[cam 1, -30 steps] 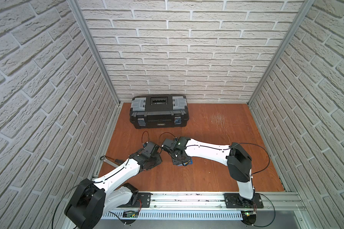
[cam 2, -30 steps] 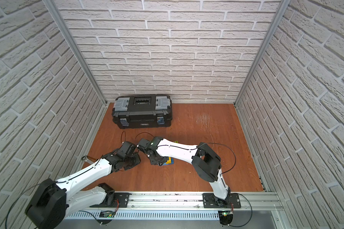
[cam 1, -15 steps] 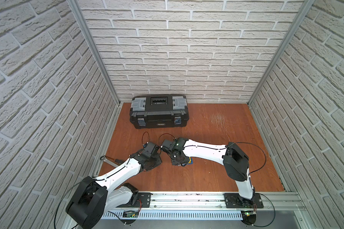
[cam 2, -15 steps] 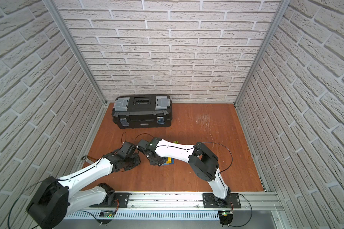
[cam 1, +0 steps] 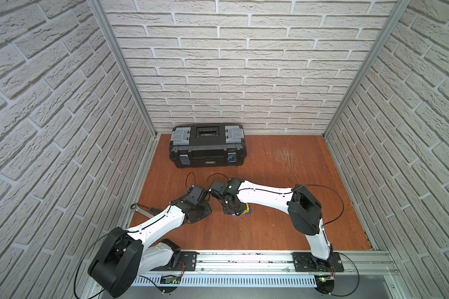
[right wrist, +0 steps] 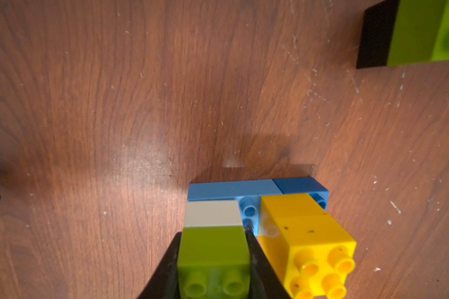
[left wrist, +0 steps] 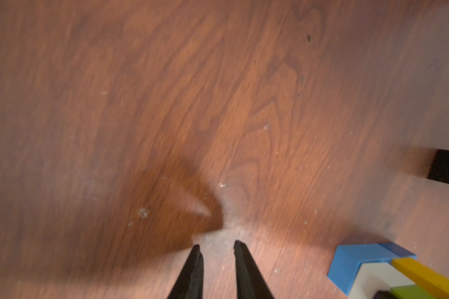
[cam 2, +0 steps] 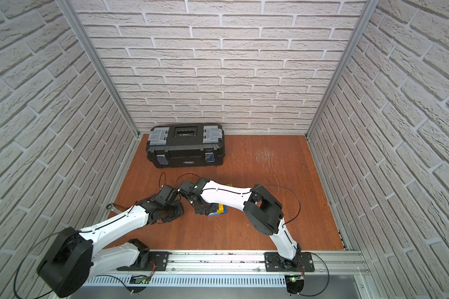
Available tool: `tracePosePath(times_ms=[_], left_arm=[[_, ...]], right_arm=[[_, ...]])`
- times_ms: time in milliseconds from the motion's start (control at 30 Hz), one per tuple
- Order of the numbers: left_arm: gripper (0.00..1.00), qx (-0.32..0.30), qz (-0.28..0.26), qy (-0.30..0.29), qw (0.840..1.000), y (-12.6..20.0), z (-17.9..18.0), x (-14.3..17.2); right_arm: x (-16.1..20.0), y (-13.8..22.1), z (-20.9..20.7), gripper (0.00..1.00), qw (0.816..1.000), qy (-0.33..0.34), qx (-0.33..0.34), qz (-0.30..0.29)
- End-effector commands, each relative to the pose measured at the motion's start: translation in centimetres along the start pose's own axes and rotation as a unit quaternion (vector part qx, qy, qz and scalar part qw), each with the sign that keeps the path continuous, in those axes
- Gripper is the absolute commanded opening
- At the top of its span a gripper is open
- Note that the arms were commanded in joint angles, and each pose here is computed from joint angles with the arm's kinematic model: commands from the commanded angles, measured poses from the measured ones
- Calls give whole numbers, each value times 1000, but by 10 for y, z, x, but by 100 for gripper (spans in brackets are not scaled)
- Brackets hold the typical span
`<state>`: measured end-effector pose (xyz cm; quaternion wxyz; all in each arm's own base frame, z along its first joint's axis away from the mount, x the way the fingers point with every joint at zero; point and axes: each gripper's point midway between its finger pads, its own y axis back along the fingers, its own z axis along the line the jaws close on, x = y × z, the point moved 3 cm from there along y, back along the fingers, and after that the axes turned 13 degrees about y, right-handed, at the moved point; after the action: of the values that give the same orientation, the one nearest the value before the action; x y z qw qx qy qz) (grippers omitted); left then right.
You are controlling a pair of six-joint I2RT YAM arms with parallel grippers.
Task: Assemble the number 4 with lego
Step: Assemble the lego brick with the lego brick.
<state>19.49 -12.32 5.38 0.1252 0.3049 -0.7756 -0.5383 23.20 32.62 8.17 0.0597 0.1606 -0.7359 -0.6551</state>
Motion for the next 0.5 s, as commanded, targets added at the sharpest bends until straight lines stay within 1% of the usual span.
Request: tracePosePath(times_ms=[0, 67, 300, 467], left_arm=[[26, 3, 1, -6, 1000, -3, 0, 0], [26, 4, 1, -7, 1000, -2, -1, 0], [26, 12, 1, -9, 1000, 1, -6, -1], [26, 13, 5, -18, 1000, 5, -9, 0]], right_arm=[[16, -38, -3, 2, 998, -8, 31, 56], [20, -49, -2, 2, 997, -9, 30, 70], [48, -111, 0, 2, 989, -29, 11, 146], [60, -129, -11, 2, 985, -36, 24, 168]])
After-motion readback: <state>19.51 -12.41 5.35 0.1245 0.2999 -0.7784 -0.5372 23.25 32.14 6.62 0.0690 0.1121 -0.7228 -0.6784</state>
